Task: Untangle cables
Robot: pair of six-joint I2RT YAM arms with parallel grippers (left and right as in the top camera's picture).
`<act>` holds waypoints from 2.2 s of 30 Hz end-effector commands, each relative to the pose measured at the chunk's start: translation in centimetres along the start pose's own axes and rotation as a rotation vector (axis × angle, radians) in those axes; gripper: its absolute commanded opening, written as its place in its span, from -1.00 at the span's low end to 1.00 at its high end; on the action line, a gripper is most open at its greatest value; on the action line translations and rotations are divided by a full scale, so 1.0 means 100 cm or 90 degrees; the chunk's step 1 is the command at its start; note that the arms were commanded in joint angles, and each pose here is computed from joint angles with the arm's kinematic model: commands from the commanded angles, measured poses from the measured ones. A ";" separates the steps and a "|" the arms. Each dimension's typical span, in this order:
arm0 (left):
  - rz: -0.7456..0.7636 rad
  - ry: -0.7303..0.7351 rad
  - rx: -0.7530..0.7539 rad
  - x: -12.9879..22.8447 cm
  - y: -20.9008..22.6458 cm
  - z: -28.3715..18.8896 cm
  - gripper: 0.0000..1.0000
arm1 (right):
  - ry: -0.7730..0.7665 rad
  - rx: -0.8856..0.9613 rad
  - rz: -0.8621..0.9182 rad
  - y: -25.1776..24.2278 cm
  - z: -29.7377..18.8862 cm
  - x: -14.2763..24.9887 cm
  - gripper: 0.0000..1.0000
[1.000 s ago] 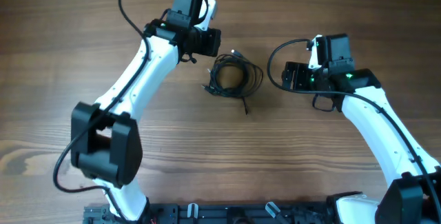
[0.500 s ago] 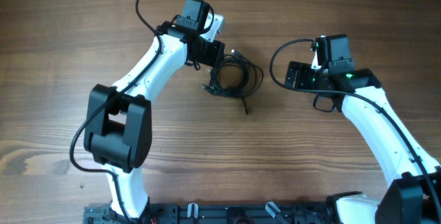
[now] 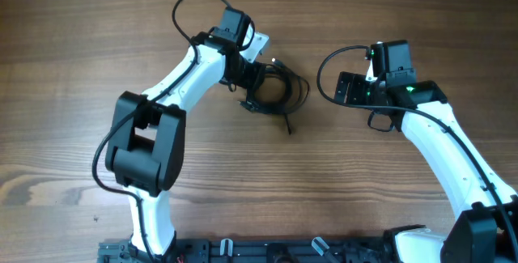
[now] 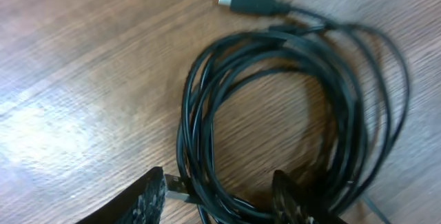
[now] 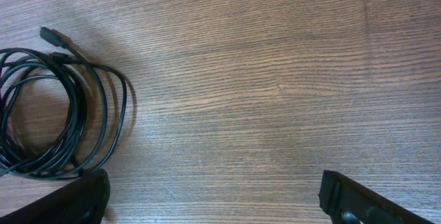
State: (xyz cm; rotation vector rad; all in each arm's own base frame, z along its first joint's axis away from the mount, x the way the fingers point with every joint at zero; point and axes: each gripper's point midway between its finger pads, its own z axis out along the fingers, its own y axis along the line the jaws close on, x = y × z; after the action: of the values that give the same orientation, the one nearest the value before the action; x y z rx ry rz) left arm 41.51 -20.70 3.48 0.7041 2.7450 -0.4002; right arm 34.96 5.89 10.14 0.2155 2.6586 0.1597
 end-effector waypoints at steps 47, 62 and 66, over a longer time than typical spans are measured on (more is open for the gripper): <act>0.029 -0.376 0.212 -0.084 -0.103 -0.221 -0.92 | -0.082 -0.349 -0.157 0.098 -0.024 -0.028 0.99; 0.079 -0.421 0.265 -0.082 -0.156 -0.255 -0.91 | -0.131 -0.405 -0.140 0.114 -0.037 -0.047 0.53; 0.079 -0.421 0.265 -0.082 -0.155 -0.255 -0.91 | -0.144 -0.415 -0.111 0.117 -0.041 -0.055 0.78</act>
State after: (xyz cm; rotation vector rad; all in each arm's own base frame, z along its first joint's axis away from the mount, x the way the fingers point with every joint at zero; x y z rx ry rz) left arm 36.30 -28.81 31.32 0.6731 2.0345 -0.9571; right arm 39.27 15.59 18.06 -0.2399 2.2409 0.8120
